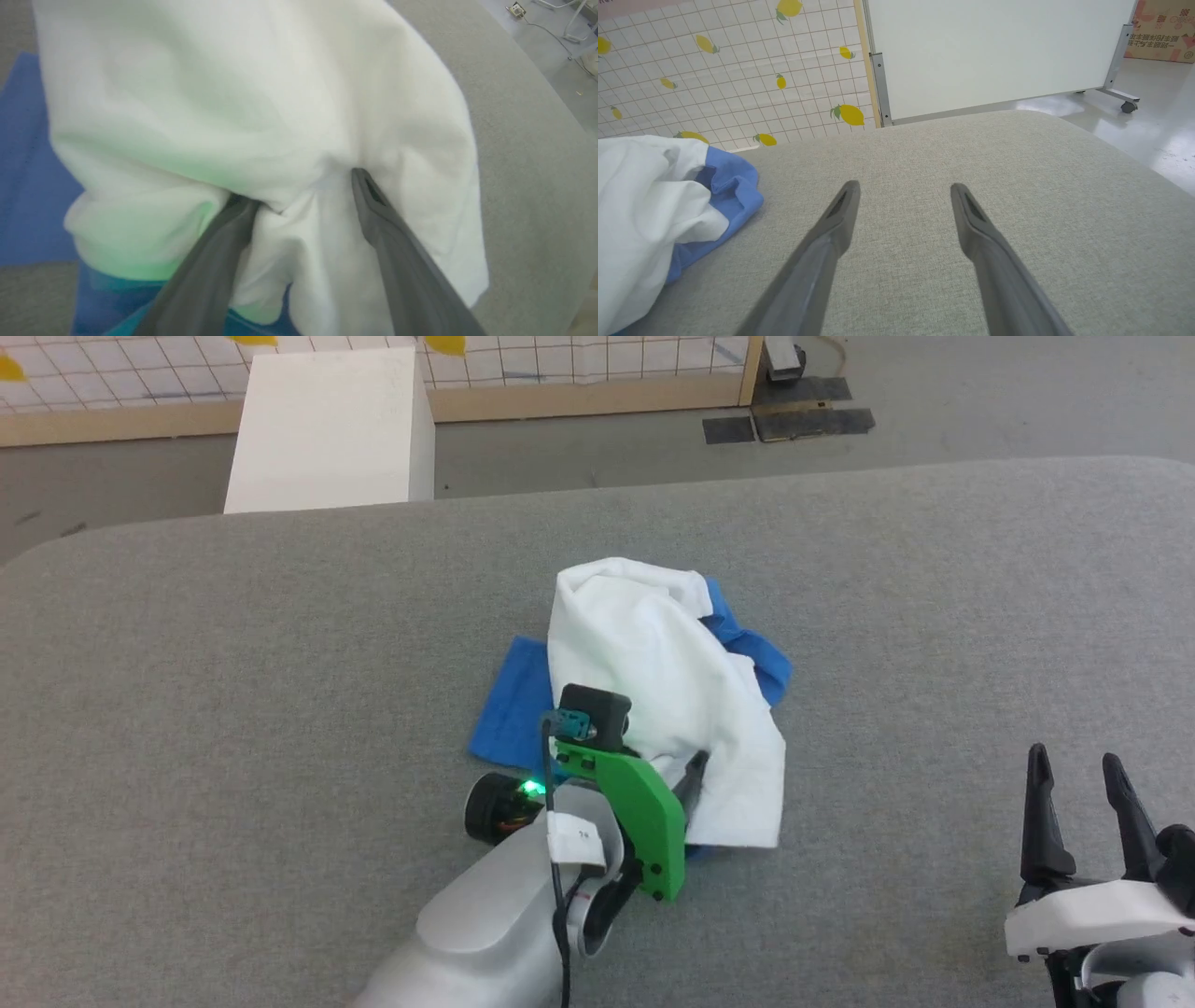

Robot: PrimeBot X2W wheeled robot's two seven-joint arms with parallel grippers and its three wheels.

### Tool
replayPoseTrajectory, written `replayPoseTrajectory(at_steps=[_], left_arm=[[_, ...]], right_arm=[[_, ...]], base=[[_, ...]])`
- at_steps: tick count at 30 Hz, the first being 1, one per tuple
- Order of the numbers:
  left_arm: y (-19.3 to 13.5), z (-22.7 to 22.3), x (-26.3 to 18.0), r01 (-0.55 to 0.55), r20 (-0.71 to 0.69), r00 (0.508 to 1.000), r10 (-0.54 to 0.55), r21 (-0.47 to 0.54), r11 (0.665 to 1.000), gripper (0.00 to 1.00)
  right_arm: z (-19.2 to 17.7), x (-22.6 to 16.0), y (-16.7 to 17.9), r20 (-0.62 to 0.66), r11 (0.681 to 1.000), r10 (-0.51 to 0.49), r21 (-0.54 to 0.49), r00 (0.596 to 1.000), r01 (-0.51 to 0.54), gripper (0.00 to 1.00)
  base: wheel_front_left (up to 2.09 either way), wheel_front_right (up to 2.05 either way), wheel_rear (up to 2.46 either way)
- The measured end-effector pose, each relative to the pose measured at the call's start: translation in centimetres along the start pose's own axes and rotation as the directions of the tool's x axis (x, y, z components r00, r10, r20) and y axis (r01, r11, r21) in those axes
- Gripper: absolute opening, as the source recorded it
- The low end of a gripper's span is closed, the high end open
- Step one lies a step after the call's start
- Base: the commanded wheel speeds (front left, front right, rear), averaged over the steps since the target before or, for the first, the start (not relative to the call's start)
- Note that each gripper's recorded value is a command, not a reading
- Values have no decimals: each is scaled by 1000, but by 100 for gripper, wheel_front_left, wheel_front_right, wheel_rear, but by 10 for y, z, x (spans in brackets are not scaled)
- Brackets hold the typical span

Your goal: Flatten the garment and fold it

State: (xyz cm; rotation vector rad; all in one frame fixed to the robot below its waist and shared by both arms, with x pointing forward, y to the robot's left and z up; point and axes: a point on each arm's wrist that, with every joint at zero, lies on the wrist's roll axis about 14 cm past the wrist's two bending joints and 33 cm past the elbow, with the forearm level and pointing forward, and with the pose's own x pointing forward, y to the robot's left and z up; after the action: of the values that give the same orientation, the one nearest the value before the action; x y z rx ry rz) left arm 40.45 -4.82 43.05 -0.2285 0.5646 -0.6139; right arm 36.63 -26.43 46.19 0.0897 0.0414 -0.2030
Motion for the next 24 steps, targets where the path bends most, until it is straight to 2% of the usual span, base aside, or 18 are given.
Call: replayPoseTrajectory(at_steps=[4,7,9,12,18,22,24], left_arm=[[-16,36,-5,45,138,989,-44,0,999,100],[-22,68,-16,54,277,959,-55,12,998,100],[-14,91,-29,9,385,923,-26,45,999,100],[9,105,-52,-75,488,872,46,41,996,100],[40,102,-105,-184,589,788,178,-50,982,100],[54,116,-162,-290,712,654,255,-76,954,100],[59,101,-179,-348,715,639,283,-60,936,100]], right_arm=[[5,0,0,15,1000,2,4,1000,-2,100],[8,-2,1,24,1000,5,5,1000,-5,100],[9,-3,2,28,1000,9,7,1000,-9,100],[11,-7,3,33,1000,14,7,999,-14,100],[15,-17,4,45,1000,22,5,999,-22,100],[16,-24,5,49,1000,29,4,998,-30,100],[15,-28,5,48,999,32,3,998,-33,100]], base=[[0,0,0],[0,0,0],[0,0,0],[0,0,0],[0,0,0],[0,0,0],[0,0,0]])
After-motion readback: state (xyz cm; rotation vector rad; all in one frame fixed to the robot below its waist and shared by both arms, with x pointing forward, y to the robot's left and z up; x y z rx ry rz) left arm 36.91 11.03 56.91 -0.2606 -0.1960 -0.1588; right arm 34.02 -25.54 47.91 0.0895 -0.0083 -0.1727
